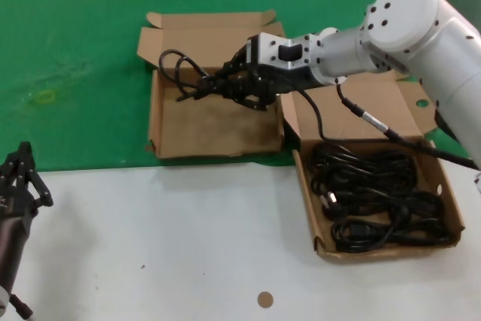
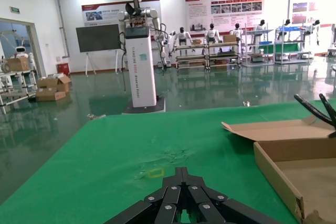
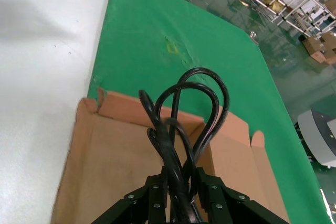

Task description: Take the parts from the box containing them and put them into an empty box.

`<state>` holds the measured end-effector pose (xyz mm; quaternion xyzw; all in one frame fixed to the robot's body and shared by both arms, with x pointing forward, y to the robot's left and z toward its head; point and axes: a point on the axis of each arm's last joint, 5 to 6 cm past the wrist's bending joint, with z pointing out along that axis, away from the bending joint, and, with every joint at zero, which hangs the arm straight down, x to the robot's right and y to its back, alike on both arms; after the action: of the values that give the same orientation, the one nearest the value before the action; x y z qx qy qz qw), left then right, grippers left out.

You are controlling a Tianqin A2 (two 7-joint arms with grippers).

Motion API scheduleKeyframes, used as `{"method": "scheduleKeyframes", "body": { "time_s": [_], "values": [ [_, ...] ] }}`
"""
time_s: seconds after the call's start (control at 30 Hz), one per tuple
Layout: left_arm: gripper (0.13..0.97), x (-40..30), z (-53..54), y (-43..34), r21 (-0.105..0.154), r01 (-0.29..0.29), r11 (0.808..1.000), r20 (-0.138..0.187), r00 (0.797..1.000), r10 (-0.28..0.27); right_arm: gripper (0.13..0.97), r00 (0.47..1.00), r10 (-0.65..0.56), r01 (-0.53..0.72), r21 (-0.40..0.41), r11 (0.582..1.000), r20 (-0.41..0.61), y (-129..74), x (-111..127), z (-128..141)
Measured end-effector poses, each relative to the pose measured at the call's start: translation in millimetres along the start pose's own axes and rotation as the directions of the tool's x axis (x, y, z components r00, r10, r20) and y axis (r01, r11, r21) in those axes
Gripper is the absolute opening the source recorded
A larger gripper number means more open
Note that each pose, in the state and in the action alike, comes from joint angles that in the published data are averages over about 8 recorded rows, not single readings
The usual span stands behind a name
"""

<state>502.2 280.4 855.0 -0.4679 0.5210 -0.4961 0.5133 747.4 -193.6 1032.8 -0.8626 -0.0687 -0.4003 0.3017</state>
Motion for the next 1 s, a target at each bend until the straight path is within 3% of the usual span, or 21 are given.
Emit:
{"method": "scheduleKeyframes", "body": {
  "time_s": [0.13,0.43,0.73,1.0],
  "values": [
    [0.144,0.0,0.0,0.0,0.000,0.000,1.000,0.000,1.000,0.000,0.237,1.000,-0.003,0.003,-0.013,1.000,-0.007,2.4,0.3,0.2],
    [0.144,0.0,0.0,0.0,0.000,0.000,1.000,0.000,1.000,0.000,0.326,1.000,-0.001,0.001,-0.026,1.000,-0.017,5.9,0.3,-0.6],
    [0.167,0.0,0.0,0.0,0.000,0.000,1.000,0.000,1.000,0.000,0.486,0.997,0.049,-0.048,0.011,0.999,-0.055,9.3,-16.6,5.1],
    [0.240,0.0,0.0,0.0,0.000,0.000,1.000,0.000,1.000,0.000,0.700,0.981,0.151,-0.142,0.078,0.987,-0.123,15.7,-47.7,11.4]
  ]
}}
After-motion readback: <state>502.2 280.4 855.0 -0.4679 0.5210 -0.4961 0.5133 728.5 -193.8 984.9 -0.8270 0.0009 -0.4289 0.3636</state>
